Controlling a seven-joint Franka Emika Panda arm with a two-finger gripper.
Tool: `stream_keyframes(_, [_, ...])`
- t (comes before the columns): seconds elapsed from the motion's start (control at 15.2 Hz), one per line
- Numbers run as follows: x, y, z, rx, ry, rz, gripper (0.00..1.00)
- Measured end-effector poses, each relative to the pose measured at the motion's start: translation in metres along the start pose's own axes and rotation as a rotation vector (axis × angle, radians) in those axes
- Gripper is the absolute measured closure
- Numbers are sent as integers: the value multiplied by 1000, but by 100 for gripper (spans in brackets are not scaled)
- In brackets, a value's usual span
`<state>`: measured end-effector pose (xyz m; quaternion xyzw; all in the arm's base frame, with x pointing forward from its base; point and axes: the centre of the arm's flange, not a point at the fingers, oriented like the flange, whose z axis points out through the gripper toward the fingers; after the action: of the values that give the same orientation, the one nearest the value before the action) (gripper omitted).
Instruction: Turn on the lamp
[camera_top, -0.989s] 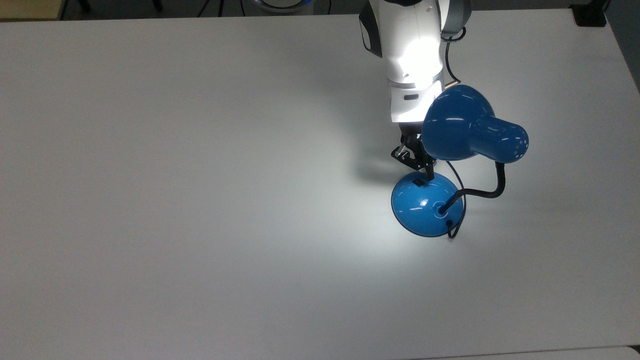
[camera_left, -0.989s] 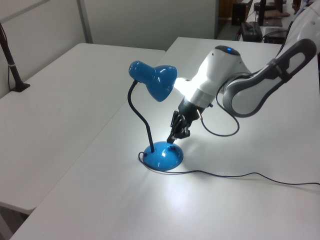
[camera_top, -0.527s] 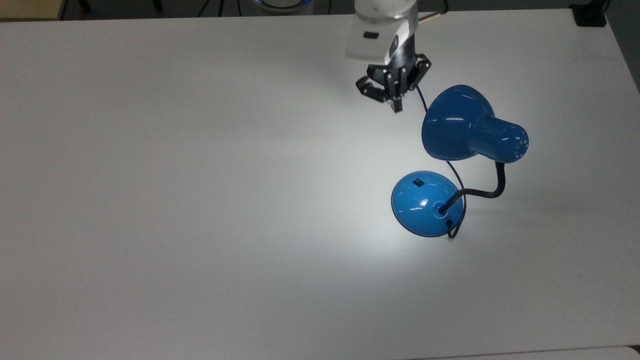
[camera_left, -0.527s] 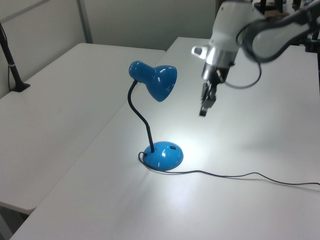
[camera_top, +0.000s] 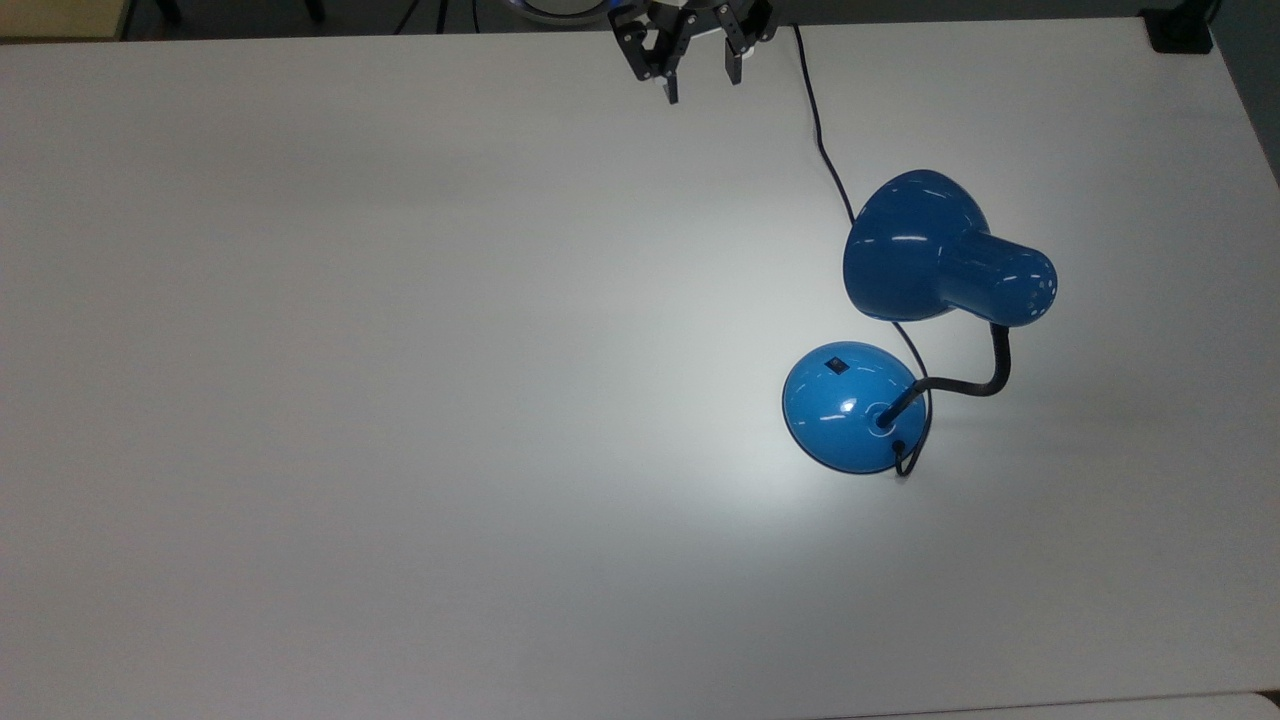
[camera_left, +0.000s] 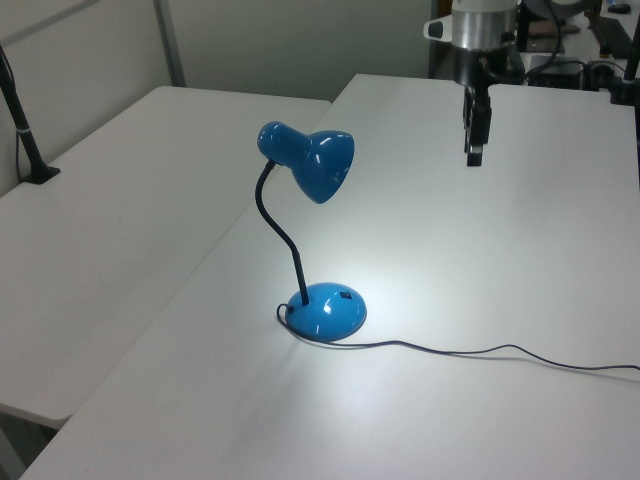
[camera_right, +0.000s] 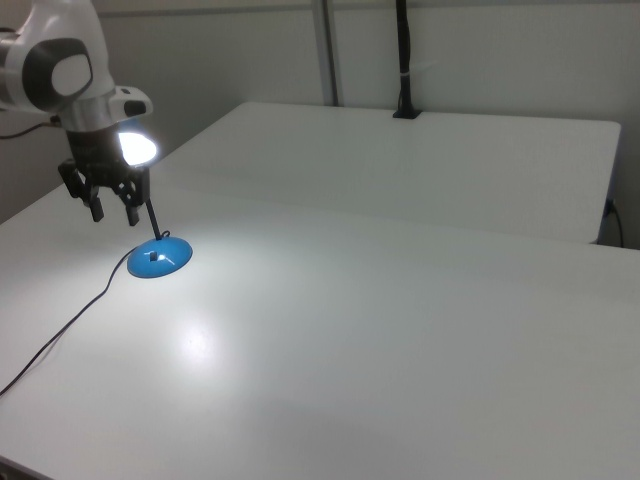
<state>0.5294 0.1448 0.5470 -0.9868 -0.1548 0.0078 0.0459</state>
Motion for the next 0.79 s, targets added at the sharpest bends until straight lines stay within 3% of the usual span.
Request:
stream_keyframes(0.2, [-6,40,-35,-2,-11,111,4])
stream_keyframes(0.26, [-10,55,-44,-1,-19,148,0])
stream_keyframes(0.59, [-34,134,-76,2,-12,303,0])
stream_keyframes(0.79, [-40,154,-83,1,3,356,0])
